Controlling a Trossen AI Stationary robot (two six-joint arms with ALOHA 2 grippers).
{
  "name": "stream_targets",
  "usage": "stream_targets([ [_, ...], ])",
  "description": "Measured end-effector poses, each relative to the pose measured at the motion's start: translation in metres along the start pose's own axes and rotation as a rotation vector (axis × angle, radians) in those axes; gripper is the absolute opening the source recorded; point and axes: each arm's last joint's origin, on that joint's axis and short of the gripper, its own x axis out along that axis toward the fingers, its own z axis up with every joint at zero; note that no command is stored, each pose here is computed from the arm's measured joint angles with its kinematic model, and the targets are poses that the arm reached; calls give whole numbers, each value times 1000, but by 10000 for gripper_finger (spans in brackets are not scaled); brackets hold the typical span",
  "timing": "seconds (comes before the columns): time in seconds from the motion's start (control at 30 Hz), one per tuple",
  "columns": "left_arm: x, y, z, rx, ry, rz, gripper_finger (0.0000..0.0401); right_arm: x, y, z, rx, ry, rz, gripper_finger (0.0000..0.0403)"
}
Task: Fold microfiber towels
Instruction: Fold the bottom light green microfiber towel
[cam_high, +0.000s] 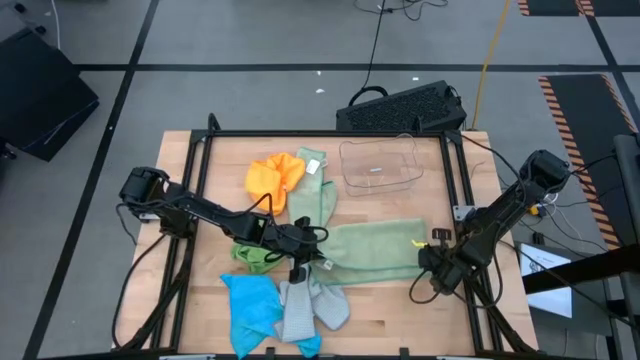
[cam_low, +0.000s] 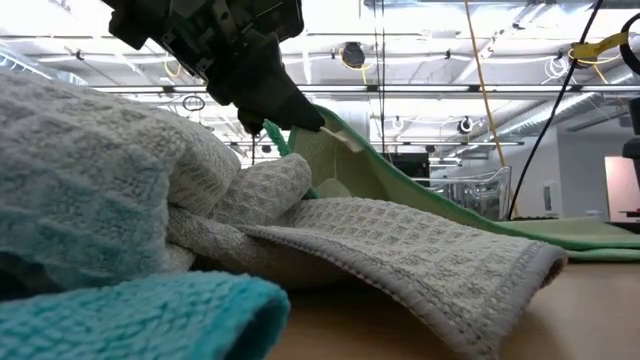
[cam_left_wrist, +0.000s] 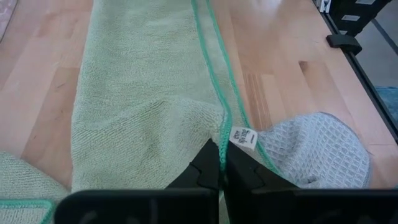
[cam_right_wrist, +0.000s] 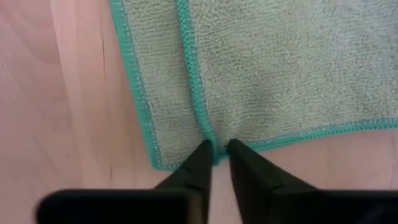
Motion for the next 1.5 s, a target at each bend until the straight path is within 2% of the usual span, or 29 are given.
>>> stream_targets([
  [0.07,0,0,0,0,0,0,15,0,0,-1,-11,17,13,8],
  [0.27,-4,-1,3,6,-12,-3,4,-2,1,0,-2,34,28,6],
  [0.8,-7,3,7,1,-30,12,11,-21,3,4,60,21,137,1],
  [1.03,-8,-3,6,-3,-23,-19,11,-22,8,6,82,24,210,1],
  [1.5,-4,-7,2,-17,-11,-28,7,-15,6,2,80,71,225,2],
])
